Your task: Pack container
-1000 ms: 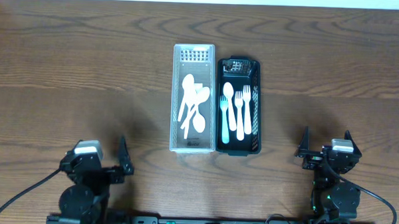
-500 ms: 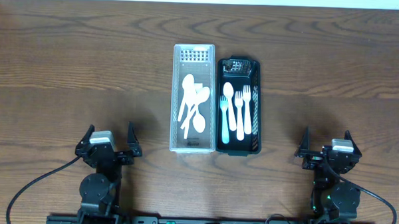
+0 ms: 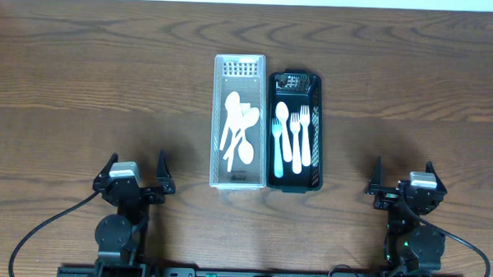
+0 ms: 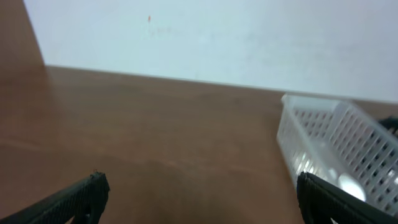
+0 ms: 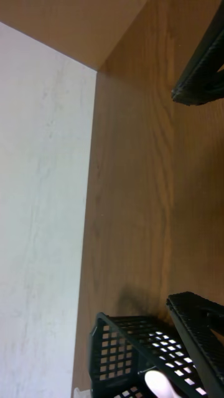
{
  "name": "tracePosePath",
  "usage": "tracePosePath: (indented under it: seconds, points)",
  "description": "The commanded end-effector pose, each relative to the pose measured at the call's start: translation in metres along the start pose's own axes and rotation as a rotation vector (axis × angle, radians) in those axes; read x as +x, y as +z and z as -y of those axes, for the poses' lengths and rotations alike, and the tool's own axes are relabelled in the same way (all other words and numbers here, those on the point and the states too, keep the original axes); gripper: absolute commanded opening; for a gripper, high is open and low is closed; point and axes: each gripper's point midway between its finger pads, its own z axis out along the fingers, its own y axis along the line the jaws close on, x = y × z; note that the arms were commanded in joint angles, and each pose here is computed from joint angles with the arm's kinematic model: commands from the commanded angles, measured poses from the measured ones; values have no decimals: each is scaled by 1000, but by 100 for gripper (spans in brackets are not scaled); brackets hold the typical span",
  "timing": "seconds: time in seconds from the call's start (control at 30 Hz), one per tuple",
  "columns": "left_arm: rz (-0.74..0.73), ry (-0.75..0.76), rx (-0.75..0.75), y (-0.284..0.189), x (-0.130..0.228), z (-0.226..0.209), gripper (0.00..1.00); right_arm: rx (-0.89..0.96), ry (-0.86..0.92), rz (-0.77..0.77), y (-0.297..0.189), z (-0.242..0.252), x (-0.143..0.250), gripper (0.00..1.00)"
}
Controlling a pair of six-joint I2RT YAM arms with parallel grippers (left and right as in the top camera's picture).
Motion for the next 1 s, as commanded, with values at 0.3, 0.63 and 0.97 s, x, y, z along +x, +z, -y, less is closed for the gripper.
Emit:
tracePosePath:
  seconds: [0.3,0.63,0.97]
  points:
    - [116,13,55,-1,-24,10,98,2,-14,-2,0,0,1,99]
    - [240,-26,59,-6,-54,10,98,2,-14,-2,0,0,1,99]
    - [49,-60,51,1,-8,8,98,2,-14,-2,0,0,1,99]
